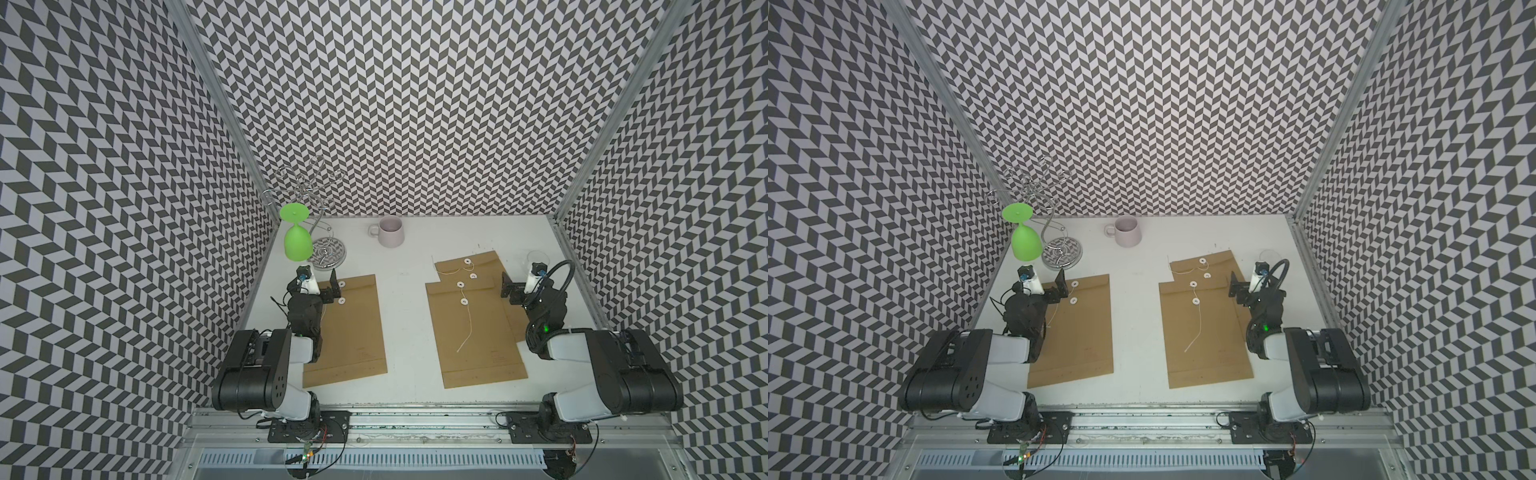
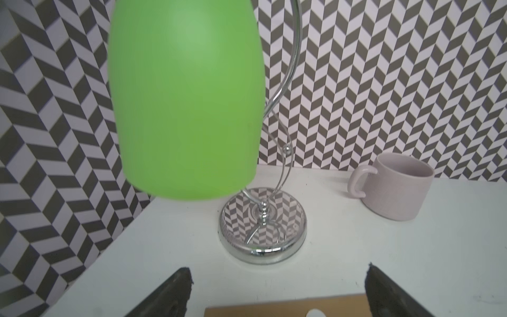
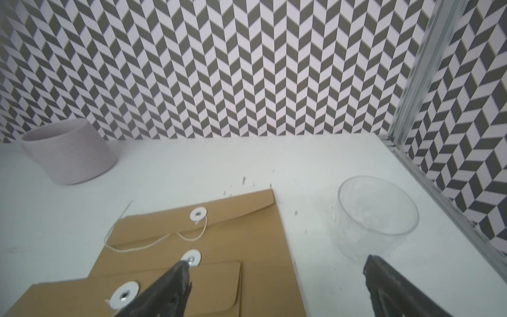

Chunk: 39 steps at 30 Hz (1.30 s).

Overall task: Close the mouth of the file bag
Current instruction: Pick up the file bag from the file bag.

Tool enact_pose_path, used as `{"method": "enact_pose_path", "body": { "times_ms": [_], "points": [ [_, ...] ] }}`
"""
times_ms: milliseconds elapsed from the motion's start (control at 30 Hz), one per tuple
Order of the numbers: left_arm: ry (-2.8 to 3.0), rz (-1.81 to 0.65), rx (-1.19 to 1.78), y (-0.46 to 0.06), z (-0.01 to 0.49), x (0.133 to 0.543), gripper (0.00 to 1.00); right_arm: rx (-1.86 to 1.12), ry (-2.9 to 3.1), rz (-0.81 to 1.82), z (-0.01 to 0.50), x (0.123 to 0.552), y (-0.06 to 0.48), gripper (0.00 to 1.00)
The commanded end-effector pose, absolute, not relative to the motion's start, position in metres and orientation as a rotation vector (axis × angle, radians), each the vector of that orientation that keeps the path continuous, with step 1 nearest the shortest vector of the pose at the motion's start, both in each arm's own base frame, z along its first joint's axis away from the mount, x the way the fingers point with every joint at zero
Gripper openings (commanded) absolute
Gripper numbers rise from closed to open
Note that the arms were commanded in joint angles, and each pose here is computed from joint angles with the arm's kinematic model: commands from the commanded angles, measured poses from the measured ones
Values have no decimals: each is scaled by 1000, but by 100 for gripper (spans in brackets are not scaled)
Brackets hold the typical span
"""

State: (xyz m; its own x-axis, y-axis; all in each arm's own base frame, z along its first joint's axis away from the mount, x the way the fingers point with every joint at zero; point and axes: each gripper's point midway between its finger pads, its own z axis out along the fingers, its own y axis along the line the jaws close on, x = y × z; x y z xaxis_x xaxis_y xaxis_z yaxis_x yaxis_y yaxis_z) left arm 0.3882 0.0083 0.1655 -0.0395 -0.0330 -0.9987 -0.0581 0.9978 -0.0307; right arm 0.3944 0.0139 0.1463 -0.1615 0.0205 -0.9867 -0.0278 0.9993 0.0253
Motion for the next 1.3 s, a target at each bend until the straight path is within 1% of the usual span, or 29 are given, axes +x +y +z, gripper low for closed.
{"method": "enact_pose_path", "body": {
  "times_ms": [0, 100, 167, 233, 300, 367, 433, 467, 533, 600, 667, 700, 733, 767, 833, 867, 900, 933, 967, 1000, 1033, 1067, 1100, 1133, 1167, 1200, 1267],
  "points": [
    [1649, 93, -105, 9, 175, 388, 100, 112, 1698, 36, 190, 408, 14, 99],
    [1594, 46, -197, 3, 199, 379, 100, 205, 1720, 68, 207, 416, 27, 99],
    [1529, -39, -252, -3, 223, 373, 100, 181, 1739, 4, 226, 417, 48, 99],
    [1500, -98, -262, -9, 241, 372, 100, 140, 1757, 24, 245, 417, 75, 99],
    [1519, -145, -334, -8, 254, 375, 100, 125, 1781, 241, 262, 420, 109, 99],
    [1565, -225, -424, -11, 266, 382, 100, 21, 1795, 585, 277, 417, 155, 99],
    [1645, -266, -480, -19, 276, 387, 100, -107, 1796, 875, 283, 406, 188, 99],
    [1673, -297, -483, -25, 285, 387, 100, -139, 1799, 993, 282, 403, 196, 99],
    [1668, -380, -413, -40, 303, 385, 100, -104, 1857, 1115, 270, 410, 195, 99],
    [1667, -393, -293, -57, 317, 382, 100, -96, 1926, 1209, 258, 412, 197, 100],
    [1676, -388, -191, -72, 326, 380, 100, -69, 2028, 1167, 241, 415, 200, 93],
    [1686, -387, -139, -79, 328, 379, 100, -54, 2085, 1063, 232, 418, 198, 92],
    [1696, -386, -100, -85, 331, 378, 99, -46, 2134, 866, 225, 422, 193, 93],
    [1704, -381, -86, -88, 333, 378, 99, -44, 2160, 624, 220, 421, 185, 99],
    [1724, -398, -55, -97, 333, 378, 98, 19, 2124, 237, 224, 417, 162, 99],
    [1738, -410, -37, -103, 332, 379, 97, 94, 2075, 144, 228, 415, 151, 99],
    [1762, -431, -6, -114, 330, 381, 97, 251, 2014, 117, 229, 413, 136, 100],
    [1792, -468, 27, -127, 327, 384, 98, 328, 2037, 196, 222, 411, 133, 100],
    [1824, -502, 47, -139, 325, 388, 99, 271, 2060, 310, 219, 413, 142, 100],
    [1865, -544, 74, -151, 322, 391, 100, 159, 2080, 479, 219, 413, 157, 100],
    [1899, -585, 106, -164, 317, 394, 100, 115, 2085, 634, 220, 411, 165, 93],
    [1918, -610, 129, -174, 314, 396, 100, 127, 2091, 745, 217, 410, 167, 88],
    [1933, -627, 141, -182, 309, 397, 100, 136, 2085, 851, 215, 408, 166, 81],
    [1946, -643, 154, -188, 303, 397, 100, 190, 2090, 909, 209, 410, 162, 76],
    [1958, -655, 164, -193, 298, 397, 100, 236, 2107, 929, 202, 411, 157, 73],
    [1971, -666, 163, -197, 292, 396, 100, 272, 2139, 917, 193, 412, 152, 72],
    [1990, -710, 164, -205, 281, 393, 99, 339, 2224, 786, 173, 414, 136, 73]
  ]
}}
